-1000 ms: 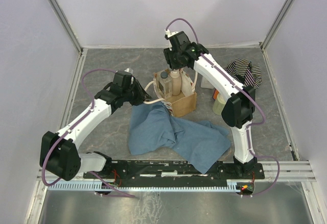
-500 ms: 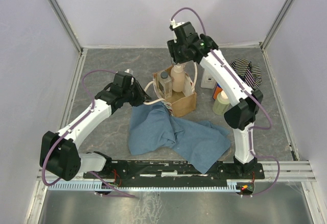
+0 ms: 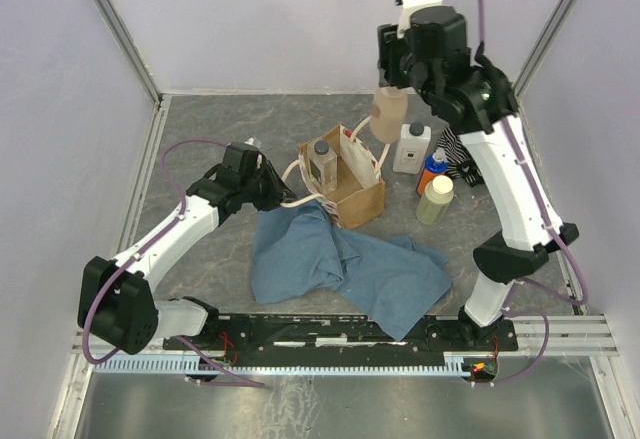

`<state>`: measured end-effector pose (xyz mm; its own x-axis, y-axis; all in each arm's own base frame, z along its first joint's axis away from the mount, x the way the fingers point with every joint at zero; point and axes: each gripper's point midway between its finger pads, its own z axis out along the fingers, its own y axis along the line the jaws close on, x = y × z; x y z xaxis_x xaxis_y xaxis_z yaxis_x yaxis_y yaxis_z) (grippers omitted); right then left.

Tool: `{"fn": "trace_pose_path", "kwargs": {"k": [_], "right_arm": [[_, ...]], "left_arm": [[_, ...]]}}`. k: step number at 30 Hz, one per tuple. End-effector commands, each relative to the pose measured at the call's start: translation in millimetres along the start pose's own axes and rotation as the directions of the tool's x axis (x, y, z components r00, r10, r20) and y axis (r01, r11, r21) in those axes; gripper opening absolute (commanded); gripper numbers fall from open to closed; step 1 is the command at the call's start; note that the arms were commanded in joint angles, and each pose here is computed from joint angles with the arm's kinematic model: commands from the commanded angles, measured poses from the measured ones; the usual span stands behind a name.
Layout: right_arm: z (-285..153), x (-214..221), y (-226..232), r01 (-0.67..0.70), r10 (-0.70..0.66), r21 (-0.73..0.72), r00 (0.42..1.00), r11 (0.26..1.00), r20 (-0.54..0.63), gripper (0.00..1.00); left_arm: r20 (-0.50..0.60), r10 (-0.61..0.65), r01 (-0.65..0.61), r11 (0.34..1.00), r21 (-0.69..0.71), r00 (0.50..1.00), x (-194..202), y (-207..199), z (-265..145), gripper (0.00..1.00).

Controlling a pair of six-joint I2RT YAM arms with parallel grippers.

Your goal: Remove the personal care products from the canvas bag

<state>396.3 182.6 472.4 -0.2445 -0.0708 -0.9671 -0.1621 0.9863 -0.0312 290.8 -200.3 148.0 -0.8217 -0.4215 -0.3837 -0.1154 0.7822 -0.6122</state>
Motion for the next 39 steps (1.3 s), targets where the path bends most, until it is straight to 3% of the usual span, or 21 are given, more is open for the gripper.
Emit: {"fn": "trace_pose_path", "kwargs": {"k": [1, 12, 27, 39], "right_arm": [[-37.3, -67.3, -42.9, -0.057, 0.021, 0.147, 0.972, 0.988, 0.232, 0.45], [-31.6, -31.2, -68.2, -0.071, 0.036, 0.22, 0.987, 0.973, 0.157, 0.46], [12.1, 70.9, -63.4, -0.11, 0.119, 0.194, 0.992, 0.975, -0.035, 0.45], [60.1, 148.9, -68.9, -0.114, 0.143, 0.221, 0.982, 0.969, -0.123, 0.44]], "left_arm": [[0.012, 0.013, -0.013, 0.998, 0.055, 1.0, -2.0, -12.6, -7.6, 0.28], [0.004, 0.009, -0.009, 0.999, 0.053, 1.0, 0.9, -10.5, -5.7, 0.28], [0.0, 0.002, -0.002, 0.999, 0.051, 1.0, 4.3, -7.0, -5.9, 0.28], [0.003, 0.009, -0.009, 0.999, 0.042, 1.0, 4.6, -5.7, -9.6, 0.28]]}}
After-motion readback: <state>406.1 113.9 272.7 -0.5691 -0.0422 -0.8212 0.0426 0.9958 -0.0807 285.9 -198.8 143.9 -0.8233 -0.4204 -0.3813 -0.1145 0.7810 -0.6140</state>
